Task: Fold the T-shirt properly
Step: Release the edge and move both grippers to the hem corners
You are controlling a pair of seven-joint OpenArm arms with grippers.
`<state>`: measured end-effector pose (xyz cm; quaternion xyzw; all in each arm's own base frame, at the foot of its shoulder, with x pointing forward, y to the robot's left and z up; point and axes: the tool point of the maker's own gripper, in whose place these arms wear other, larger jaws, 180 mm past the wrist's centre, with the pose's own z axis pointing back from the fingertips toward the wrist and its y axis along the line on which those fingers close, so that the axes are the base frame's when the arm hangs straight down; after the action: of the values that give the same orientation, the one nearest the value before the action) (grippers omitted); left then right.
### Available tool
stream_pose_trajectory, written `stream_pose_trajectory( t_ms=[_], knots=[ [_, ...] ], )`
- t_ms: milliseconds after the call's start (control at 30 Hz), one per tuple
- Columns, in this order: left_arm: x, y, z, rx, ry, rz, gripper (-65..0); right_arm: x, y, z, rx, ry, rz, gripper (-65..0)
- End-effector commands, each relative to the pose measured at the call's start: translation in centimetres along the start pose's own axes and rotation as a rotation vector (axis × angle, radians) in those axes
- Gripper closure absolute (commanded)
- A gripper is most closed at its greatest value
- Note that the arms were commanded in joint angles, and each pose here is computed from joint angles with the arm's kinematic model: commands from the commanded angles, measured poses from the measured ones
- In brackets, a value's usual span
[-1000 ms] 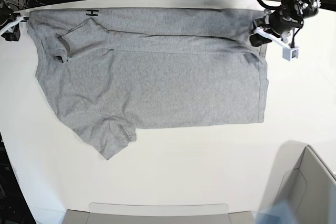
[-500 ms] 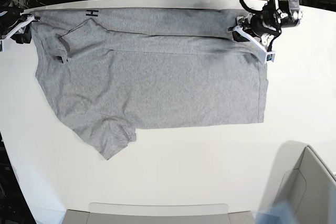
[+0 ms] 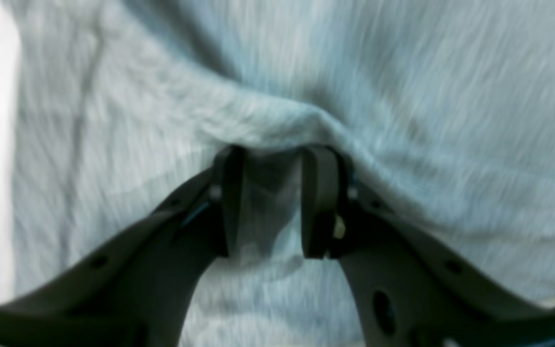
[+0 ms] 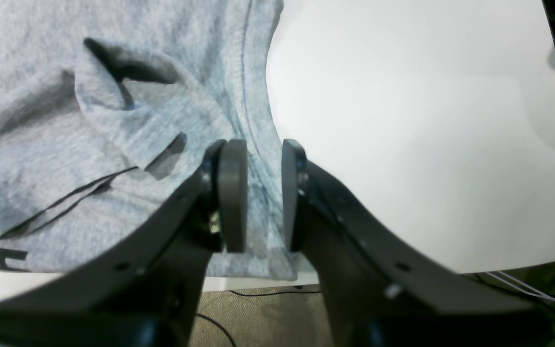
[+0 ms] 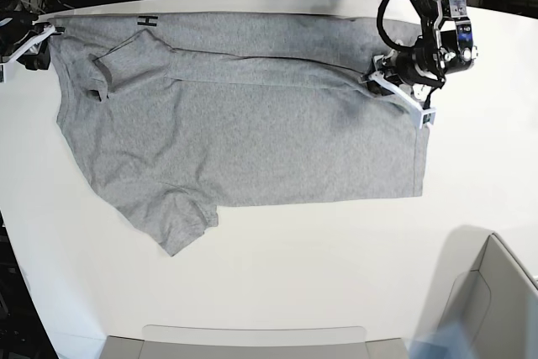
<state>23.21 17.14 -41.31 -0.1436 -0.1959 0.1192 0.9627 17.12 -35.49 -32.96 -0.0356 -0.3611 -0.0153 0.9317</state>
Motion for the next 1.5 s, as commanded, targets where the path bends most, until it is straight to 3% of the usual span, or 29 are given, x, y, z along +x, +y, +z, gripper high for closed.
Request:
stream_pose_trajectory(
  t_ms=[0,167,300,467,667,933,1200,1300,1467],
  knots=[
    [1.6,-0.2,0.5,-0.007,-0.052,-0.011,-20.1,2.0,-0.3,0.4,-0.005,-0.061,0.020,-13.2],
    [2.4,0.5,0.6,0.009,-0.071,0.007,-20.1,2.3,-0.5,0.4,-0.008,-0.068,0.027,-13.2],
    [1.3,4.4,0.5,0.079,-0.051,0.144,-20.1,3.3,-0.5,0.2,-0.010,-0.096,0.022,-13.2],
    [0.2,7.4,1.3,0.133,-0.060,0.218,-20.1,4.9,-0.1,-0.3,0.002,-0.134,0.025,-13.2],
    [-0.8,7.9,1.5,0.145,-0.056,0.224,-20.1,8.1,1.7,-1.6,0.049,-0.182,0.091,-13.2],
    [5.4,4.3,5.0,0.093,-0.252,0.125,-20.2,15.1,3.6,-4.0,-0.003,-0.244,0.254,-13.4],
    [9.9,2.5,5.8,0.048,-0.340,0.103,-20.4,20.5,5.2,-9.4,0.036,-0.205,0.301,-13.4],
    [10.6,2.7,4.9,0.040,-0.327,0.126,-20.4,20.8,6.2,-12.8,0.111,-0.146,0.268,-13.4],
    [10.9,3.3,3.5,0.035,-0.292,0.164,-20.4,19.5,9.0,-18.1,0.252,-0.165,0.160,-13.4]
  ],
)
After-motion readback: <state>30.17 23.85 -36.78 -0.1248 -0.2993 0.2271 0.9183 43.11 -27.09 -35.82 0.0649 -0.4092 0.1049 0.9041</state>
